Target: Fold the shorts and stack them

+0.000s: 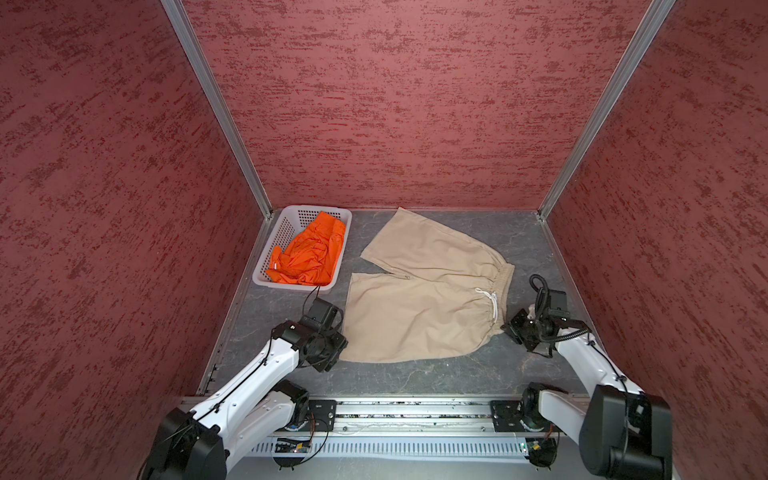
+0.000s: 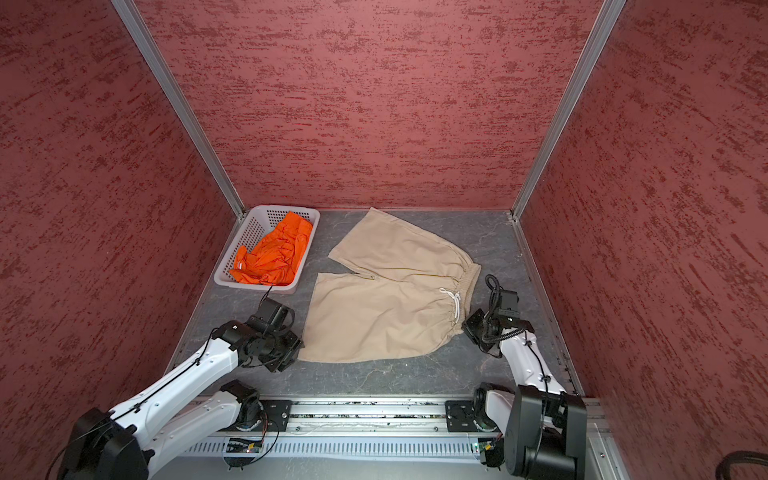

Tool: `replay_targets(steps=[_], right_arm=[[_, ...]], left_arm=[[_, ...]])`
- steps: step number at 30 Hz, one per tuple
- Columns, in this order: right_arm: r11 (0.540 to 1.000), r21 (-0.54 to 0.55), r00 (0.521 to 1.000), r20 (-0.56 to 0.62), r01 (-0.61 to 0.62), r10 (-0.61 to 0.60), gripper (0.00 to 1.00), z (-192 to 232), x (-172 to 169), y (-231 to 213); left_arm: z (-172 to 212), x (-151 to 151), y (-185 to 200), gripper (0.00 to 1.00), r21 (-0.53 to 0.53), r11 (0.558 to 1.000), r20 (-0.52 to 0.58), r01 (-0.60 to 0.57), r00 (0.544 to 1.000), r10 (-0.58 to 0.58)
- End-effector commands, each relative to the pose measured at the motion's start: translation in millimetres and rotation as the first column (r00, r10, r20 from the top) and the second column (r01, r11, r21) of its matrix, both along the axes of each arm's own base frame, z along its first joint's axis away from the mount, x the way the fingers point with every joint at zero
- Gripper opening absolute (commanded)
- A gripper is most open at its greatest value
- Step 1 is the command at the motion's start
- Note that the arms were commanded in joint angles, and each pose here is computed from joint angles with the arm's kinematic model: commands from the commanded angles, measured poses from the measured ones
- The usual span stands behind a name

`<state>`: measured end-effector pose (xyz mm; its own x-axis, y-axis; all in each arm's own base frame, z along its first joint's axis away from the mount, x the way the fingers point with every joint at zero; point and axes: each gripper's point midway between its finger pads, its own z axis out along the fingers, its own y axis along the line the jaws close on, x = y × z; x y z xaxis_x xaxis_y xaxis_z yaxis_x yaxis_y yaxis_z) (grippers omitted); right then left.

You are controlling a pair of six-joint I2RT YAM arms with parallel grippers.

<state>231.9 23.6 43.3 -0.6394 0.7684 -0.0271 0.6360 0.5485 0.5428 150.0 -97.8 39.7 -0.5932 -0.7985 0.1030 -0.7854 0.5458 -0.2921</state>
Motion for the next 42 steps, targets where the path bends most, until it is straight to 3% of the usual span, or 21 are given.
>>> replay_targets(steps=[1,16,18,23,27,33,38,42], right_arm=[[1.0,0.006,1.0,0.021,-0.016,0.016,0.12,9.3,5.9,0.9],[1.0,0.016,1.0,0.02,-0.021,0.021,0.11,9.4,4.9,3.0],[1.0,0.016,1.0,0.017,-0.022,0.021,0.11,9.1,4.1,3.0],[1.0,0.012,1.0,0.009,-0.022,0.022,0.1,9.6,2.6,2.4],[1.0,-0.004,1.0,-0.004,-0.026,0.026,0.1,10.6,1.9,0.2],[0.998,0.012,0.997,-0.032,-0.068,0.068,0.09,7.6,-3.1,14.4],[0.993,0.006,0.984,-0.134,-0.119,0.119,0.09,-4.3,-33.1,32.5],[0.994,-0.042,0.981,-0.171,-0.102,0.093,0.08,3.6,-51.7,25.3]], left_arm=[[-3.7,3.0,-3.2,0.48,-0.014,1.0,-0.007,-0.022,1.0,0.022],[-25.2,5.5,-1.4,0.36,-0.003,0.997,-0.025,-0.083,0.996,0.083],[-27.3,5.7,-0.8,0.31,-0.002,0.996,-0.026,-0.093,0.995,0.093],[-28.1,4.8,2.7,0.08,0.015,0.994,-0.029,-0.106,0.994,0.106],[-24.0,-1.6,8.3,0.0,0.035,0.993,-0.04,-0.116,0.992,0.118],[-17.2,-23.6,26.1,0.0,0.084,0.984,-0.049,-0.16,0.985,0.164],[-15.4,-44.1,36.6,0.0,0.094,0.977,-0.049,-0.189,0.98,0.194],[-0.7,-42.9,44.8,0.0,0.118,0.977,0.017,-0.18,0.984,0.179]])
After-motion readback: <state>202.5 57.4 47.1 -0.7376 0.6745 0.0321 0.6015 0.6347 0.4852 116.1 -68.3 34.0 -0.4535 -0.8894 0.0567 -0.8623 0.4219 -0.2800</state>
